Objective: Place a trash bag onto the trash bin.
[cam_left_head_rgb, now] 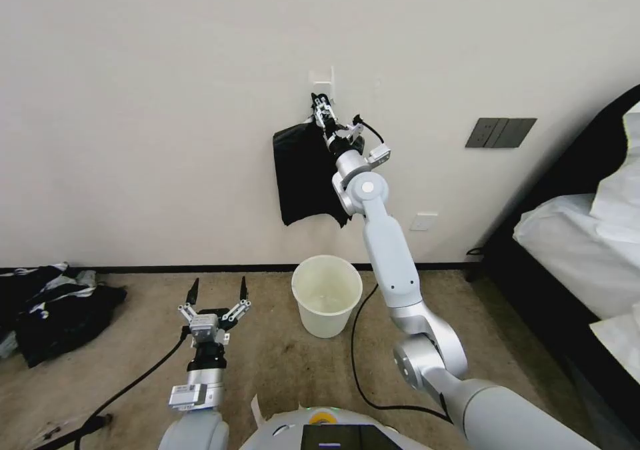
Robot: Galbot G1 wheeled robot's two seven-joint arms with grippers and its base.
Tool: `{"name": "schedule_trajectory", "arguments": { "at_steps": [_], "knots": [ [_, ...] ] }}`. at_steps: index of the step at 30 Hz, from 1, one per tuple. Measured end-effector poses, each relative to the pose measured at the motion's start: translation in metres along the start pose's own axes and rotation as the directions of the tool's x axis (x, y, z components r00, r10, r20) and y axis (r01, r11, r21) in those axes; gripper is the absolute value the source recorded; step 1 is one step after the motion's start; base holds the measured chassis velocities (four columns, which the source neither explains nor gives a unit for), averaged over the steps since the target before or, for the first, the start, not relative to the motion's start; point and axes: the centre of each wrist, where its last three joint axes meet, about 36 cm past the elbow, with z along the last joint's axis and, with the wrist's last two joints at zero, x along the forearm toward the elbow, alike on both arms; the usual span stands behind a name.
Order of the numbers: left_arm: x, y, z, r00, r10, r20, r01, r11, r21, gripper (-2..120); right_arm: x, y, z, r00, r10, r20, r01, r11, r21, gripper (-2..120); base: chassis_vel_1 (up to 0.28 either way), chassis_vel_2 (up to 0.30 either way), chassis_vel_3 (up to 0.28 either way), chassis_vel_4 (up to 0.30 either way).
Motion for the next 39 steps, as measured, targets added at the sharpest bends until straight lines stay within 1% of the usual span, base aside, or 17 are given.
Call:
{"name": "schedule_trajectory", "arguments": {
  "at_steps": [3, 4, 7, 8, 14, 16, 17, 18, 19, 20, 22, 23, 25, 26, 29, 39],
  "knots": [
    [0.0, 0.0, 0.0, 1.0, 0.0, 0.0, 0.0, 1.0, 0.0, 100, 0.0, 0.0, 0.0, 1.0, 0.0, 0.0, 0.0, 1.0, 0.0, 61, 0.0, 0.0, 0.0, 0.0],
    [0.0, 0.0, -0.001, 1.0, -0.001, 0.001, 0.001, 1.0, 0.0, 100, 0.002, 0.0, 0.001, 1.0, -0.017, -0.002, 0.017, 1.0, 0.008, 47, 0.0, 0.0, 0.0, 0.0],
    [0.0, 0.0, -0.001, 1.0, -0.001, 0.002, 0.001, 1.0, -0.001, 100, 0.002, 0.0, 0.001, 1.0, -0.02, -0.004, 0.02, 1.0, 0.01, 48, 0.0, 0.0, 0.0, 0.0],
    [0.0, 0.001, -0.001, 1.0, -0.003, 0.003, 0.003, 1.0, -0.002, 100, 0.003, -0.001, 0.001, 1.0, -0.024, -0.005, 0.024, 1.0, 0.011, 54, 0.0, 0.0, 0.0, 0.0],
    [0.0, 0.002, -0.001, 1.0, -0.005, 0.004, 0.005, 1.0, -0.003, 100, 0.004, -0.002, 0.001, 1.0, -0.023, -0.005, 0.023, 1.0, 0.014, 53, 0.0, 0.0, 0.0, 0.0],
    [-0.001, 0.002, -0.003, 1.0, -0.007, 0.011, 0.007, 1.0, -0.003, 100, 0.007, -0.006, 0.0, 1.0, -0.018, -0.007, 0.018, 1.0, 0.019, 44, 0.0, 0.0, 0.0, 0.0],
    [-0.001, 0.002, -0.003, 1.0, -0.007, 0.011, 0.007, 1.0, -0.003, 100, 0.007, -0.006, 0.0, 1.0, -0.018, -0.007, 0.018, 1.0, 0.019, 44, 0.0, 0.0, 0.0, 0.0],
    [-0.002, 0.003, -0.003, 1.0, -0.009, 0.016, 0.009, 1.0, -0.004, 100, 0.008, -0.006, 0.0, 1.0, -0.016, -0.007, 0.016, 1.0, 0.02, 42, 0.0, 0.0, 0.0, 0.0],
    [-0.003, 0.003, -0.004, 1.0, -0.01, 0.021, 0.01, 1.0, -0.005, 100, 0.008, -0.008, -0.001, 1.0, -0.014, -0.006, 0.014, 1.0, 0.021, 34, 0.0, 0.0, 0.0, 0.0],
    [-0.003, 0.003, -0.004, 1.0, -0.01, 0.021, 0.01, 1.0, -0.005, 100, 0.008, -0.008, -0.001, 1.0, -0.014, -0.006, 0.014, 1.0, 0.021, 34, 0.0, 0.0, 0.0, 0.0],
    [-0.004, 0.004, -0.005, 1.0, -0.01, 0.022, 0.01, 1.0, -0.006, 100, 0.01, -0.009, -0.002, 1.0, -0.012, -0.005, 0.012, 1.0, 0.023, 25, 0.0, 0.0, 0.0, 0.0],
    [-0.004, 0.004, -0.005, 1.0, -0.01, 0.022, 0.01, 1.0, -0.006, 100, 0.01, -0.009, -0.002, 1.0, -0.012, -0.005, 0.012, 1.0, 0.023, 25, 0.0, 0.0, 0.0, 0.0],
    [-0.003, 0.004, -0.005, 1.0, -0.011, 0.02, 0.011, 1.0, -0.006, 100, 0.012, -0.01, -0.003, 1.0, -0.012, -0.005, 0.012, 1.0, 0.026, 14, 0.0, 0.0, 0.0, 0.0],
    [-0.003, 0.004, -0.005, 1.0, -0.011, 0.02, 0.011, 1.0, -0.006, 100, 0.012, -0.01, -0.003, 1.0, -0.012, -0.005, 0.012, 1.0, 0.026, 14, 0.0, 0.0, 0.0, 0.0],
    [-0.002, 0.003, -0.005, 1.0, -0.011, 0.018, 0.011, 1.0, -0.002, 100, 0.013, -0.011, -0.003, 1.0, -0.013, -0.006, 0.013, 1.0, 0.028, 0, 0.0, 0.0, 0.0, 0.0],
    [-0.001, 0.002, -0.005, 1.0, -0.014, 0.014, 0.014, 1.0, 0.001, 100, 0.017, -0.013, 0.002, 1.0, -0.011, -0.014, 0.011, 0.999, 0.038, 0, 0.0, 0.0, 0.0, 0.0]
  ]
}}
